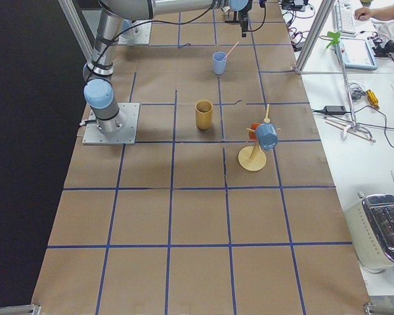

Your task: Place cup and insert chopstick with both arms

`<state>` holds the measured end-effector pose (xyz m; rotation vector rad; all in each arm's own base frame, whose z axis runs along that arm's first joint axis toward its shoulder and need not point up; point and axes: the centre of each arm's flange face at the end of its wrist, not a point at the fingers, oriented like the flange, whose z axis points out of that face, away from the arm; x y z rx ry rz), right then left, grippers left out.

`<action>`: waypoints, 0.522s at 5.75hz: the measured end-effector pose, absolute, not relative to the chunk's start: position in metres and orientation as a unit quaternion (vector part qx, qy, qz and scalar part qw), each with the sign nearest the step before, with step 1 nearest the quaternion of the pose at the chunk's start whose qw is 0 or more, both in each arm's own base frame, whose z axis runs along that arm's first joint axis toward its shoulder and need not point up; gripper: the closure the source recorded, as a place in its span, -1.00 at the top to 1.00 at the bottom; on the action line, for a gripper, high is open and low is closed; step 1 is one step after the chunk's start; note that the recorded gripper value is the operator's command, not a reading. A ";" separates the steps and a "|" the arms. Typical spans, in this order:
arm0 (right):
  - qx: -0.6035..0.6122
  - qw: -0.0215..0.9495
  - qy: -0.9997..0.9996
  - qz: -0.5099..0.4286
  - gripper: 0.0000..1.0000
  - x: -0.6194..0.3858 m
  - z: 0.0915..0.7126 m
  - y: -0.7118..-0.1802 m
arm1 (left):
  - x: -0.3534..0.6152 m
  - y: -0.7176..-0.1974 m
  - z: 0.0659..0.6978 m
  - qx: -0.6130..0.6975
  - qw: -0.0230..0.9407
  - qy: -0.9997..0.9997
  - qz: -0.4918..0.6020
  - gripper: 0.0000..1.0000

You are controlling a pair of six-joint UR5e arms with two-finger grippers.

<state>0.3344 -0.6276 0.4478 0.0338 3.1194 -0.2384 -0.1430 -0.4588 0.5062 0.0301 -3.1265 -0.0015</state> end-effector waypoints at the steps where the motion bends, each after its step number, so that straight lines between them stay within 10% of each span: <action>1: 0.005 -0.003 0.998 -0.065 0.99 0.294 0.474 -0.622 | -0.143 -0.458 0.507 0.010 0.008 -1.000 0.000 0.98; 3: -0.007 -0.017 0.999 -0.032 0.99 0.198 0.510 -0.593 | -0.143 -0.458 0.507 0.010 0.008 -1.000 0.001 0.98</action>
